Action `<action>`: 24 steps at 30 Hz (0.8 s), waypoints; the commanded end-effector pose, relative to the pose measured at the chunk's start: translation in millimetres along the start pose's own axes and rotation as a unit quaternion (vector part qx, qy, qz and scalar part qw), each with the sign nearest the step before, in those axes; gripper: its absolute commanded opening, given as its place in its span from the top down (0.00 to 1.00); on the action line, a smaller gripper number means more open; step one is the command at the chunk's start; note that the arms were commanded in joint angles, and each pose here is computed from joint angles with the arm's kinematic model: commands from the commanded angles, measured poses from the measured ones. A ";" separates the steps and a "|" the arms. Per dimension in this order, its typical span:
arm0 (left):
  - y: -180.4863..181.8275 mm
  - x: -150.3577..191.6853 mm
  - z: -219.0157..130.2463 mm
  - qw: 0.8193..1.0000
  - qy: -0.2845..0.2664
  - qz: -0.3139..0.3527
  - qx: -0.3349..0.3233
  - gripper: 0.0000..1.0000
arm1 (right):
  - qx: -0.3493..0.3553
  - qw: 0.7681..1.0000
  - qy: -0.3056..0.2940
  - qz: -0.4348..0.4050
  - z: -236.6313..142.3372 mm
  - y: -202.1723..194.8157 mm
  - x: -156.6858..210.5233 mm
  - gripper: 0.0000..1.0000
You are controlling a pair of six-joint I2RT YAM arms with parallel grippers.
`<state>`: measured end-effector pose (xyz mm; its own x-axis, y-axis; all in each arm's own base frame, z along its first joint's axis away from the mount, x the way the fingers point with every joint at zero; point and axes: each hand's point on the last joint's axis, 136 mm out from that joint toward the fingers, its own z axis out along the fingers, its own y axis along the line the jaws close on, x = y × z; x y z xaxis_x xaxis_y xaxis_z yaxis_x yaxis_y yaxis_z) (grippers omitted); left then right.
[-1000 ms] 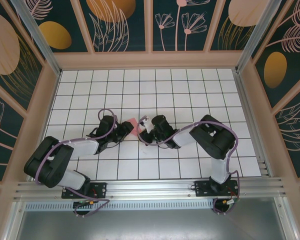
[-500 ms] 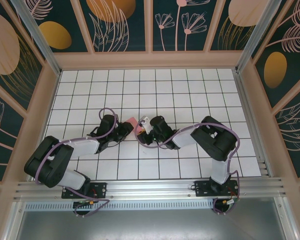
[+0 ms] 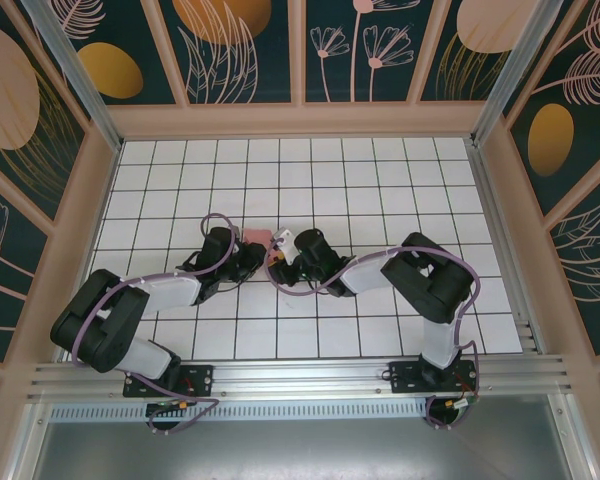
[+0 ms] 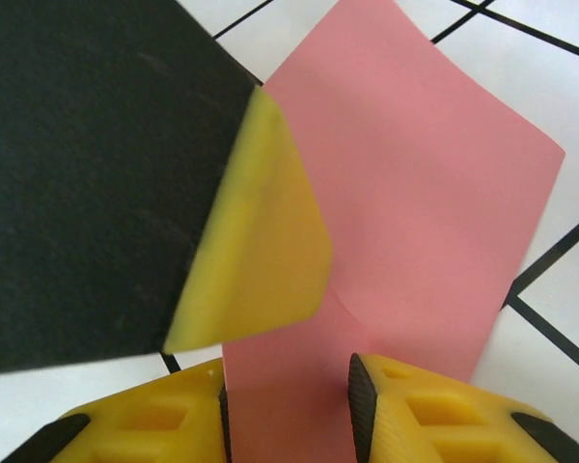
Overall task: Fold a paper plane with a square sheet of paper (pick it up from the middle)
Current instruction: Fold the wing for the fifth time at the center of the table.
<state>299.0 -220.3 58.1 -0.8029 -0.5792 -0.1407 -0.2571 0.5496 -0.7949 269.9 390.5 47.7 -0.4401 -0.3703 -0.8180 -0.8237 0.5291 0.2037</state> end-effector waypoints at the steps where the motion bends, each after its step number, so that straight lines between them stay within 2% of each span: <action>1: -7.8 0.8 2.2 1.000 0.005 0.011 0.006 0.75 | 0.001 1.000 -0.015 -0.016 -1.3 4.1 -15.5 0.71; 6: -7.0 -8.1 -3.2 1.000 -0.018 0.018 -0.012 0.68 | 0.001 1.000 -0.001 -0.026 -6.4 4.4 -2.1 0.84; 10: -1.3 -14.1 -7.6 0.998 -0.036 0.026 -0.035 0.67 | -0.003 0.999 0.000 -0.041 -13.9 6.5 6.6 0.86; 17: 2.2 -9.0 -5.2 0.999 -0.023 0.026 -0.036 0.77 | -0.007 0.999 -0.007 -0.049 -15.8 8.5 3.7 0.86; 24: -4.0 -5.5 -4.7 0.999 -0.012 0.023 -0.023 0.91 | -0.007 0.999 -0.016 -0.044 -12.9 10.0 -7.3 0.81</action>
<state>301.0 -211.0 57.4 -0.7930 -0.5789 -0.1897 -0.2650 0.6082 -0.7482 258.4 376.1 37.7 -0.4017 -0.4272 -0.8100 -0.8457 0.5125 0.1491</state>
